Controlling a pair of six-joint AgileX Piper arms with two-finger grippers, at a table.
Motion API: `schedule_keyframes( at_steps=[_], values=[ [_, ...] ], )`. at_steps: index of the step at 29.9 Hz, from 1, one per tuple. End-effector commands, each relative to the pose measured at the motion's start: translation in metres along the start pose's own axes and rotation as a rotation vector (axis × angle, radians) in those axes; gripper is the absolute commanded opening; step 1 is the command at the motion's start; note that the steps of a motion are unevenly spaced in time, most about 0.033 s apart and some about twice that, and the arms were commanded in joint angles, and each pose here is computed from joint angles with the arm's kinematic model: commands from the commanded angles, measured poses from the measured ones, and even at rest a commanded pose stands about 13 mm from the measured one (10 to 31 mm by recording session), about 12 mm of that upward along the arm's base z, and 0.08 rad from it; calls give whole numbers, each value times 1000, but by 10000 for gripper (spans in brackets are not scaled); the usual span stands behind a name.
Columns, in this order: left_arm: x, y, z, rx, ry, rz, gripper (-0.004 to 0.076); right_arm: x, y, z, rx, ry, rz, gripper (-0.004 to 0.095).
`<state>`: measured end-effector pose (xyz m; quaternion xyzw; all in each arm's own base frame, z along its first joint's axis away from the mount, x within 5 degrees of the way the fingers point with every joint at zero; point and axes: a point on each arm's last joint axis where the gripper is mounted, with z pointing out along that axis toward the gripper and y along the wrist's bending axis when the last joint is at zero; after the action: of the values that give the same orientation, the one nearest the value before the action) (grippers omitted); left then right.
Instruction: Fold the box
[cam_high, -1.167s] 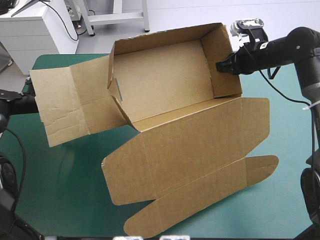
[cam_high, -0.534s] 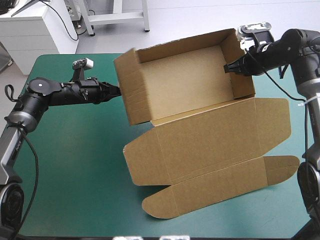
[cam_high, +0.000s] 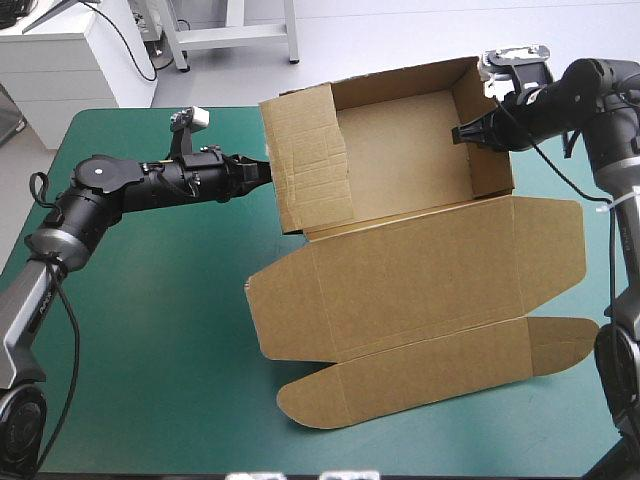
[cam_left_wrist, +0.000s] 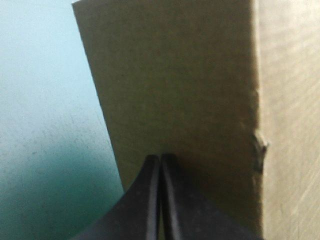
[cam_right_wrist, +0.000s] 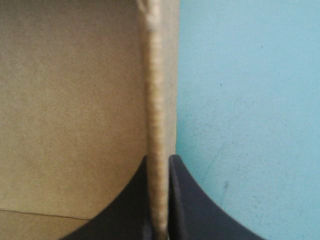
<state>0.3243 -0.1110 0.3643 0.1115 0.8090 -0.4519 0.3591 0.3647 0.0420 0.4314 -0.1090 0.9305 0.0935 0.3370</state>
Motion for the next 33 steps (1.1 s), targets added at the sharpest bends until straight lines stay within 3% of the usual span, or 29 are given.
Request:
schedule_keyframes(
  at_steps=[1, 4, 10, 13, 33],
  values=[
    [-11, -25, -12, 78, -71, -2, -6, -9, 9, -32, -8, -132, -7, -19],
    [-10, -26, -12, 95, -61, -6, 57, -10, 12, -31, -10, -129, -15, -19],
    [-11, -34, -14, 190, -68, -59, 407, -9, 15, -29, -3, -115, -28, -19],
    [-12, -37, -15, 229, -80, -83, 500, -8, 15, -29, 11, -103, -37, -19],
    [-13, -42, -13, 310, -76, -128, 502, -7, 13, -29, 35, -98, -37, -19]
  ],
)
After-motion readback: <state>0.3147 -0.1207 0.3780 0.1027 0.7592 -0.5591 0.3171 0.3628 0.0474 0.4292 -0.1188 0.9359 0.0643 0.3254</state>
